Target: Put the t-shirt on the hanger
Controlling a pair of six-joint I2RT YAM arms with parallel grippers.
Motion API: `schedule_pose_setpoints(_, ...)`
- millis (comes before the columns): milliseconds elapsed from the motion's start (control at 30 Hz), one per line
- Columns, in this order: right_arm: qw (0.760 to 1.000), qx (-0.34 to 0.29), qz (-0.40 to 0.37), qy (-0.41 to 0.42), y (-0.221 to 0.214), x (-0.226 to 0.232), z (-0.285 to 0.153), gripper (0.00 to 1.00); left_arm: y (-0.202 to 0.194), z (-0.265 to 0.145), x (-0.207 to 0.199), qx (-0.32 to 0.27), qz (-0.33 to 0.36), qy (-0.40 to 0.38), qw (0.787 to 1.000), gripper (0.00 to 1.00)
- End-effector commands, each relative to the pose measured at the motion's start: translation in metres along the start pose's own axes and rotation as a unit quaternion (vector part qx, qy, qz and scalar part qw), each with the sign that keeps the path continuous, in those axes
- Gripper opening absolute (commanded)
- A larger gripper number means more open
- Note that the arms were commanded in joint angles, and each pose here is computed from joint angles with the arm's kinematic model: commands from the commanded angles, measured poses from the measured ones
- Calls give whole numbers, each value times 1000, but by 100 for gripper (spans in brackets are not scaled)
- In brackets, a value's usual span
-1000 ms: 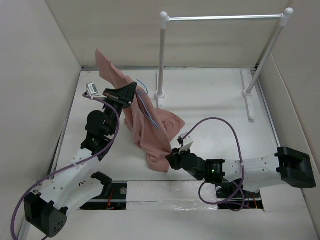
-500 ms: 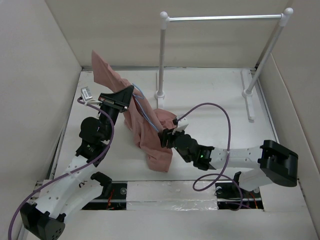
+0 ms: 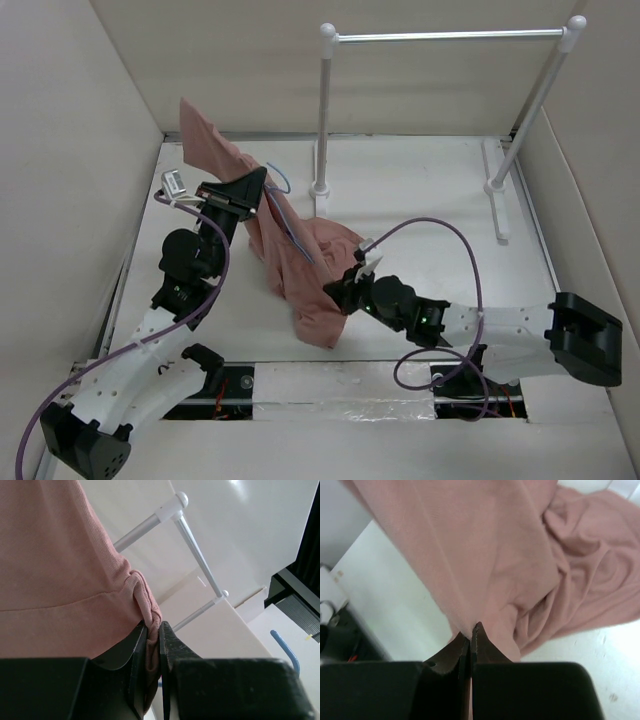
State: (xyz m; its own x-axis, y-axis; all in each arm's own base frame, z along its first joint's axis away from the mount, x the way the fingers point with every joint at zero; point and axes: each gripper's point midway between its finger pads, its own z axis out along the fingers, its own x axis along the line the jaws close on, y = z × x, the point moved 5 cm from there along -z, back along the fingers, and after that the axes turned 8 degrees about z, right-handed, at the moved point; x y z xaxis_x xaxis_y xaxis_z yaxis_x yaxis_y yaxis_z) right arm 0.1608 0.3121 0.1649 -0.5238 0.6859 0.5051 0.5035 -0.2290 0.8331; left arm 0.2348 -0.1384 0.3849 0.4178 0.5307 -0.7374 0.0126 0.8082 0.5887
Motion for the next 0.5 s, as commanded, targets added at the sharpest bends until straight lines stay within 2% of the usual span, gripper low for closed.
schedule_pose_setpoints(0, 996, 72, 21, 43, -29, 3, -25, 0, 51, 8, -51, -82, 11, -71, 994, 0)
schedule_pose_setpoints(133, 993, 101, 27, 52, -28, 5, -48, 0, 58, 16, -49, -111, 24, -61, 992, 0)
schedule_pose_setpoints(467, 965, 244, 13, 96, -58, 18, -74, 0, 66, 35, -53, -136, 16, -58, 989, 0)
